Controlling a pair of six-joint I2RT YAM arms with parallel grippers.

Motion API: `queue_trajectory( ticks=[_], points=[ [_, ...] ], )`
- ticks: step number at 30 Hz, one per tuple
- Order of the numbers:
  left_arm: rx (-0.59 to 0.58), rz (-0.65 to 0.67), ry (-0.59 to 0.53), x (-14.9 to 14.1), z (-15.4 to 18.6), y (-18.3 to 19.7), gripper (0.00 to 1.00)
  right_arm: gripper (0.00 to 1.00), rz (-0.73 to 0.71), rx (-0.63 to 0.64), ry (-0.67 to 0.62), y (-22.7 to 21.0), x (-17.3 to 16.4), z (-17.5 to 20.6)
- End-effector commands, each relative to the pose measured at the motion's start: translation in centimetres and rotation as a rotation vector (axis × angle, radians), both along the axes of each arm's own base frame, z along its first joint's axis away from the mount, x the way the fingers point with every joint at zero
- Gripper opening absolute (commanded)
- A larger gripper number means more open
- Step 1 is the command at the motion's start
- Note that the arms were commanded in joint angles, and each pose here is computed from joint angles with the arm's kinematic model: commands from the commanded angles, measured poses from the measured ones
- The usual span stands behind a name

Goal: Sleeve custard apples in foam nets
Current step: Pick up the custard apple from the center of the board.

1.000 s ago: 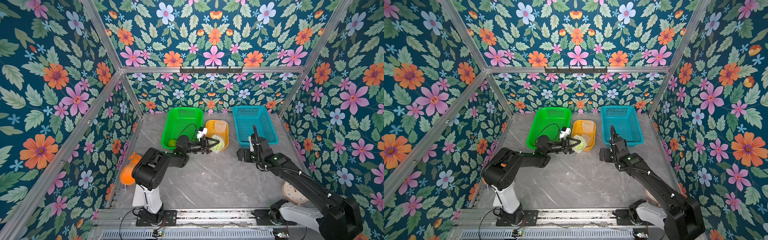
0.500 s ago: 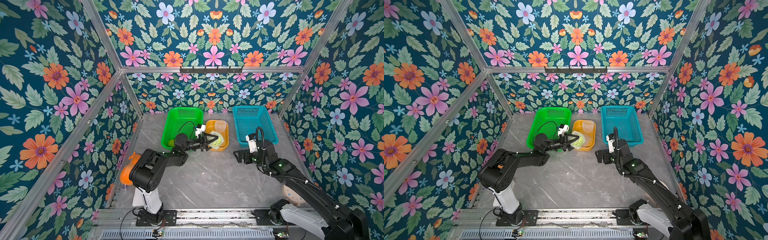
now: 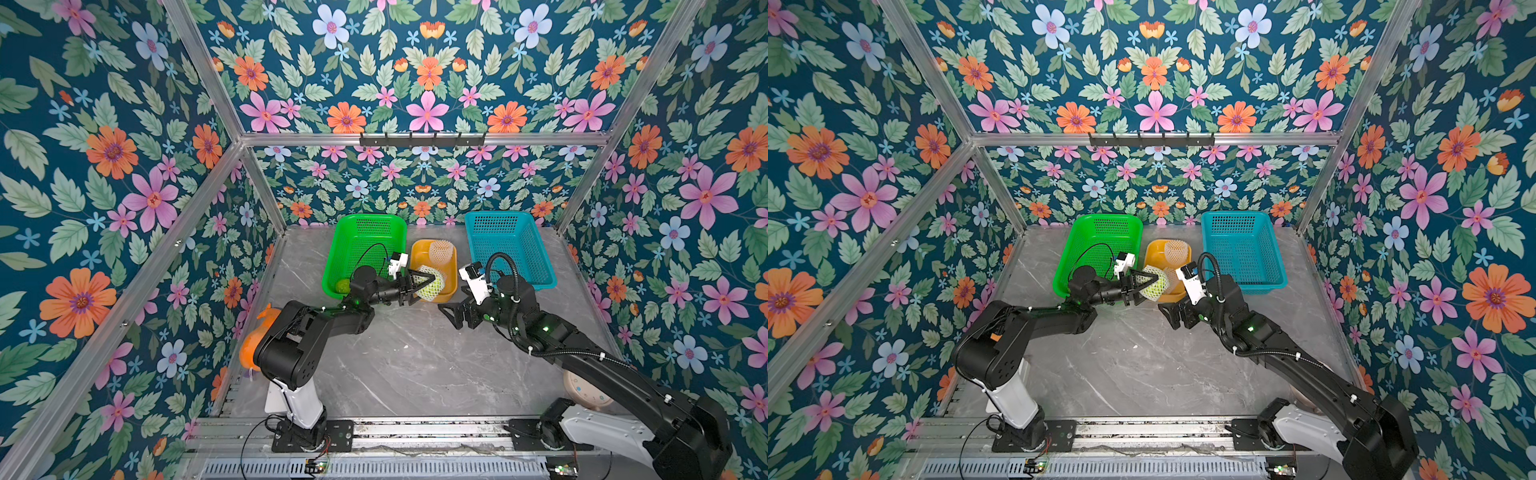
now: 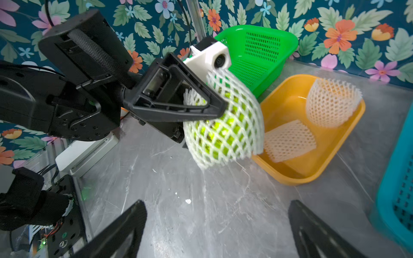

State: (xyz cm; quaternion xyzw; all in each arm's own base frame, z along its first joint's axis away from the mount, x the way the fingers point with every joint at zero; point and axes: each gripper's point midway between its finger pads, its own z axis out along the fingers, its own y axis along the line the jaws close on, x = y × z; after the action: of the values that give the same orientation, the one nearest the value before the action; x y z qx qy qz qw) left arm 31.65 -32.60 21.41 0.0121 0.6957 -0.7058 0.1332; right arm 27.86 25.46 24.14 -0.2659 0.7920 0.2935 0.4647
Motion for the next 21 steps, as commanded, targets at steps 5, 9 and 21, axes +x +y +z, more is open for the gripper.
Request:
queue_trajectory(
  ticks=[5,9,21],
  points=[
    [-0.012,0.003,-0.031,-0.7,0.4,0.4,0.73,0.99,0.063,0.021,-0.086,3.1,1.8,1.1],
    [-0.016,-0.003,-0.033,-1.1,0.6,0.4,0.73,0.99,0.064,0.025,-0.092,4.0,2.9,0.7],
    [-0.029,-0.013,-0.039,-1.7,1.0,0.4,0.73,0.98,0.090,0.005,-0.059,5.8,4.3,-1.2]
  ],
)
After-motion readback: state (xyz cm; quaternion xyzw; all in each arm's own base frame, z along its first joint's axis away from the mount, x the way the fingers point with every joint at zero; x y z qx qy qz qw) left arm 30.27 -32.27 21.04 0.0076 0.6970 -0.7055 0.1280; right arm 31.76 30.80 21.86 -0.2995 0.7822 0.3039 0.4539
